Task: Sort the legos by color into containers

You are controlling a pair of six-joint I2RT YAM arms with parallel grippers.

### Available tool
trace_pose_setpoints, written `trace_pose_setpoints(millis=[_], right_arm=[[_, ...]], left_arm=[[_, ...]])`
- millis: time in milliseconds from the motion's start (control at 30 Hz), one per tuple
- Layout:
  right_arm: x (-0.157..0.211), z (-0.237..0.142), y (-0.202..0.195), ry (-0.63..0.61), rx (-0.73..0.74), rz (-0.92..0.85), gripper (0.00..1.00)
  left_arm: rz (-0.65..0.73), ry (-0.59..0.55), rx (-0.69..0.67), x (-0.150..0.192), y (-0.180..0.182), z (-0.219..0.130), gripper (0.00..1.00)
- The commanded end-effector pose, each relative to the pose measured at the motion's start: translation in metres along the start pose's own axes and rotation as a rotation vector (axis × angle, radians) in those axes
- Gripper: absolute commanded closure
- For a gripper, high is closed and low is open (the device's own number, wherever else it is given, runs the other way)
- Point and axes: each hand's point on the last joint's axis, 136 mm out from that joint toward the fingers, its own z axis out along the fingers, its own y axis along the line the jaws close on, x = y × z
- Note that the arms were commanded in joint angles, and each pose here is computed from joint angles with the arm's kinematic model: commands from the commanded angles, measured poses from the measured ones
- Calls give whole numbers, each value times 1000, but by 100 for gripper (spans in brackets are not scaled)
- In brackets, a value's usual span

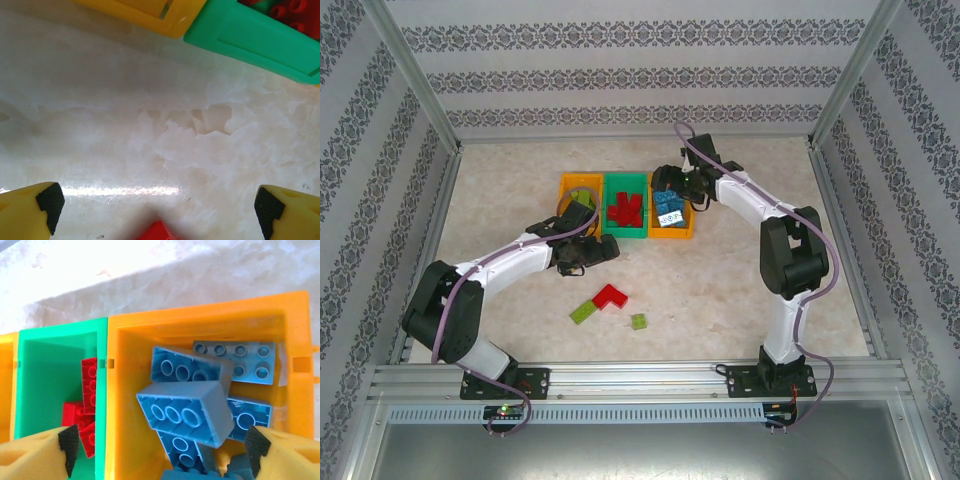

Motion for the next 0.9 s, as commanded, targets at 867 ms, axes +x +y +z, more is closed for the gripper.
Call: trace_pose_setpoints(millis=[867], right_arm=[[288,-55,62,248,-195,-924,4]], left_arm=[[-88,-70,-190,-14,86,-35,1]])
